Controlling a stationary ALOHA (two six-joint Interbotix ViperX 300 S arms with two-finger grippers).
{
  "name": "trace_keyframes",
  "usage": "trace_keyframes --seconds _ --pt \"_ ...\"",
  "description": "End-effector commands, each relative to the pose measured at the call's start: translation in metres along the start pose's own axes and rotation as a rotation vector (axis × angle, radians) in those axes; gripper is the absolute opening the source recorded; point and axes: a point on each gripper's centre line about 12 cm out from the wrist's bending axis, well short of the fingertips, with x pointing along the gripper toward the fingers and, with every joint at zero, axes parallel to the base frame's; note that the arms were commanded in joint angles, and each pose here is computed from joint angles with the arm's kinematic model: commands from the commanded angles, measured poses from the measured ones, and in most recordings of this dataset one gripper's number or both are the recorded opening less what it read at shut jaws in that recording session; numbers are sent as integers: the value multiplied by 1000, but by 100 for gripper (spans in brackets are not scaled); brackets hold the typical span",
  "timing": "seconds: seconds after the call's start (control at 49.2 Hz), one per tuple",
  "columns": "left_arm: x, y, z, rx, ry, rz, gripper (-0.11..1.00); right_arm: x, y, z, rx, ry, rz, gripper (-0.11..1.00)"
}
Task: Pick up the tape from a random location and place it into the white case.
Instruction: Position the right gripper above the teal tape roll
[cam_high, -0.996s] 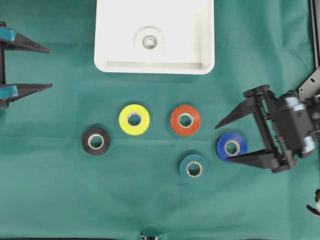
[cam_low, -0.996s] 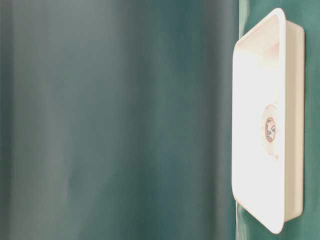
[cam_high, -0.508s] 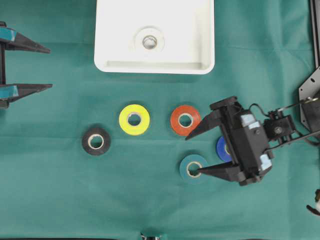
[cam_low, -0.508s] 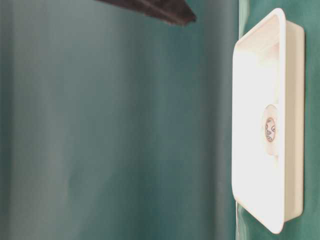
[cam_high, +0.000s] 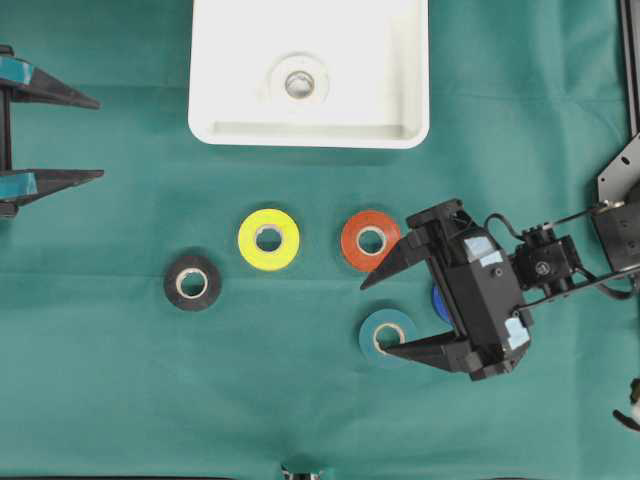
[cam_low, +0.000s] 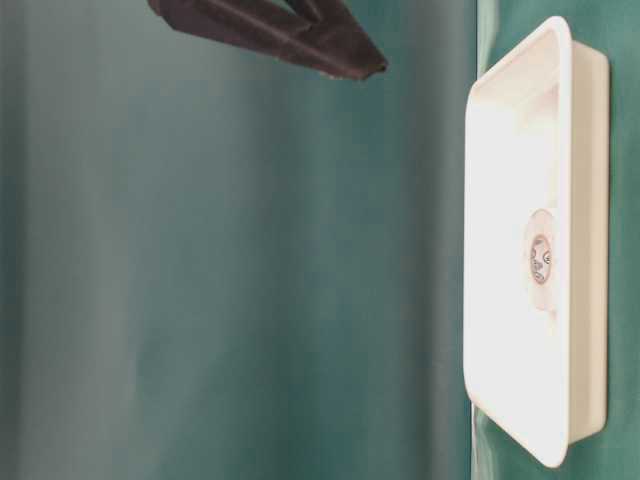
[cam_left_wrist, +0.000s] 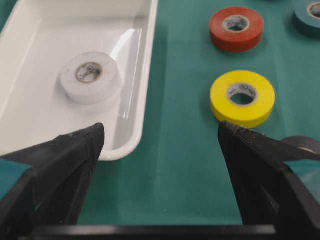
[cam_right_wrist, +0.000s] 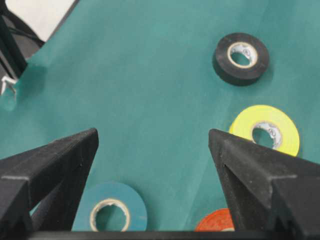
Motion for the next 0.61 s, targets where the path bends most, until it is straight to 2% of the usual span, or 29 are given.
trace_keyframes --seconds 0.0,0.264,0.59 --pt "1 1 5 -5 -12 3 96 -1 3 11 11 13 3 90" --pt "1 1 4 -5 -9 2 96 14 2 3 54 224 -22 90" --pt "1 1 4 -5 -7 2 96 28 1 -1 90 428 -55 90"
